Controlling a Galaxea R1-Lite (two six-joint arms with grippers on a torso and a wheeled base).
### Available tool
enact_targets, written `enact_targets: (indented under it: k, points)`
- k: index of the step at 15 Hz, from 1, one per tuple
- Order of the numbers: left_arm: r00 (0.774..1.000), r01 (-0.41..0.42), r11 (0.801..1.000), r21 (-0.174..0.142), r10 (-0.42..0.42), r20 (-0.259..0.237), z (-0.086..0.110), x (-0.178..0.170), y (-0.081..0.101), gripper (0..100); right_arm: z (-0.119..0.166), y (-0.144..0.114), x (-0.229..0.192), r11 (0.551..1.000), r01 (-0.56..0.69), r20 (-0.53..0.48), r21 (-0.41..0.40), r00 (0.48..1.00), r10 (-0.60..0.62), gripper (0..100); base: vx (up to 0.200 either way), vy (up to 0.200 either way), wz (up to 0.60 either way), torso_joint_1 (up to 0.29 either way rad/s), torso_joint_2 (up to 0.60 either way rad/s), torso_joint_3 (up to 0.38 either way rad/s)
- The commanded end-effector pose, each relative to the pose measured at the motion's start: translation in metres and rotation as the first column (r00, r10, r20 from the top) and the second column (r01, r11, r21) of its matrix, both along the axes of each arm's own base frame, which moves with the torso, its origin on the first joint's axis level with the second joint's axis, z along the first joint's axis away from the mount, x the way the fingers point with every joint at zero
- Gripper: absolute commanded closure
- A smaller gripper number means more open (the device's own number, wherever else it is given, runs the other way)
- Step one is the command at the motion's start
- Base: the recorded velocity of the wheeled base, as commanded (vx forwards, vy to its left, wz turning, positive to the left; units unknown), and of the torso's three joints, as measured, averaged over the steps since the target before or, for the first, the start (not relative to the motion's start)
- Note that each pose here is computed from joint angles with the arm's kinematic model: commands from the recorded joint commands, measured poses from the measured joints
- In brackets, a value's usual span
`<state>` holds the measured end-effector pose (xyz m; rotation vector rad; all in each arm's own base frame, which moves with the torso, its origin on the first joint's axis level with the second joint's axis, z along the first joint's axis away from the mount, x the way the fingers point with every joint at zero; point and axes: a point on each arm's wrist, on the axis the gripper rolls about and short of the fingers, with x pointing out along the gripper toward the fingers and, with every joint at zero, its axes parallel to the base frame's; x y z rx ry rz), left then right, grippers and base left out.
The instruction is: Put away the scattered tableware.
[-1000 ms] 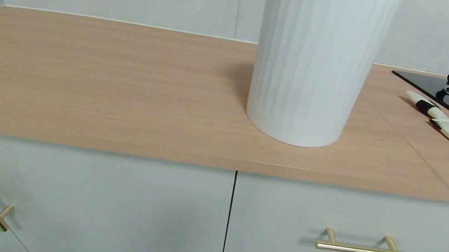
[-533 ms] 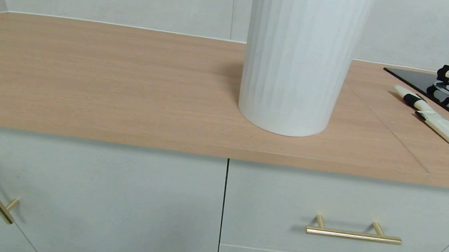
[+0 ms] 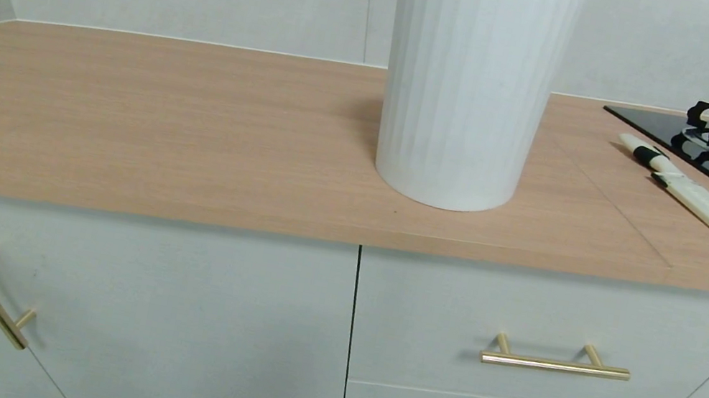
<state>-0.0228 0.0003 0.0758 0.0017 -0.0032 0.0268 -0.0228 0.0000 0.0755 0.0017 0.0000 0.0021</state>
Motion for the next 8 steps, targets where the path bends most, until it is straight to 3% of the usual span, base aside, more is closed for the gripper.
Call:
enact_targets:
  k: [1,4,8]
  points:
    - [1.000,-0.001,1.000,0.000,0.001,0.000,0.0000,0.0000,0.0000,0,0.0000,0.0000,0.0001,1.000,-0.001,-0.002,0.000,1.000,0.001,0,0.000,0.000,0.00,0.000,0.00,0.000]
    - [1.000,-0.001,1.000,0.000,0.001,0.000,0.0000,0.0000,0.0000,0,0.0000,0.0000,0.0001,1.000,-0.001,-0.002,0.000,1.000,0.001,0,0.000,0.000,0.00,0.011,-0.04,-0.035]
    - [1.000,-0.001,1.000,0.000,0.001,0.000,0.0000,0.0000,0.0000,0,0.0000,0.0000,0.0001,1.000,-0.001,-0.002,0.000,1.000,0.001,0,0.000,0.000,0.00,0.082,-0.26,-0.281]
